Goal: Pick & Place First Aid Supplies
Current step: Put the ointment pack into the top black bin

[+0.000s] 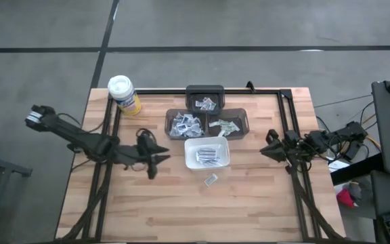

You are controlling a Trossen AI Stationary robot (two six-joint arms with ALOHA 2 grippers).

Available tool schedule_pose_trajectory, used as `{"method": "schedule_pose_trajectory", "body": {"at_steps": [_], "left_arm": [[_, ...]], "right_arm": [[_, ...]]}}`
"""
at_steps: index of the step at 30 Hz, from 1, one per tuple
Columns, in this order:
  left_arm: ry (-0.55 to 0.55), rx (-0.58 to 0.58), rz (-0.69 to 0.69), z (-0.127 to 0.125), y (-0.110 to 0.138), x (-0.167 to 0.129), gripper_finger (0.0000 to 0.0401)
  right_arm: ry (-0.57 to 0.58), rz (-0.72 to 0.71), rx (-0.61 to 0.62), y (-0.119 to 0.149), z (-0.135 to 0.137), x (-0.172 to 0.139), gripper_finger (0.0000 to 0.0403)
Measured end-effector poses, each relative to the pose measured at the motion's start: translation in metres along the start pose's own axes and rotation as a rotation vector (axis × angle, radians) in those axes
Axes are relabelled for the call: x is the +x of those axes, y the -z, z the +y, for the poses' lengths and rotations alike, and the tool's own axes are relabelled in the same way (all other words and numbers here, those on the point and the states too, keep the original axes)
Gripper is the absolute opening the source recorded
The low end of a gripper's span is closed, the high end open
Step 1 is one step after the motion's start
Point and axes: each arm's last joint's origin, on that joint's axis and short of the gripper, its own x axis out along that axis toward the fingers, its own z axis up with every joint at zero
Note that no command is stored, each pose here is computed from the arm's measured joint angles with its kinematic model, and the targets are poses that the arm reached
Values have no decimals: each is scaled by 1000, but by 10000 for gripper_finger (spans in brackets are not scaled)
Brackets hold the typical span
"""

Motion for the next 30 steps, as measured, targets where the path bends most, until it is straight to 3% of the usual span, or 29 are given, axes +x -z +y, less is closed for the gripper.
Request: {"method": "schedule_pose_trajectory", "body": {"at_steps": [10, 17, 25, 30], "left_arm": [[45, -23, -38, 33, 30, -30, 126], [88, -13, -68, 43, 40, -43, 126], [104, 15, -99, 52, 43, -52, 126], [103, 25, -95, 56, 47, -54, 126]], "right_arm": [[3, 92, -28, -28, 20, 26, 43], [7, 230, -82, -57, 45, 71, 43], [55, 415, -99, -72, 70, 124, 43], [86, 503, -46, -73, 83, 152, 43]]}}
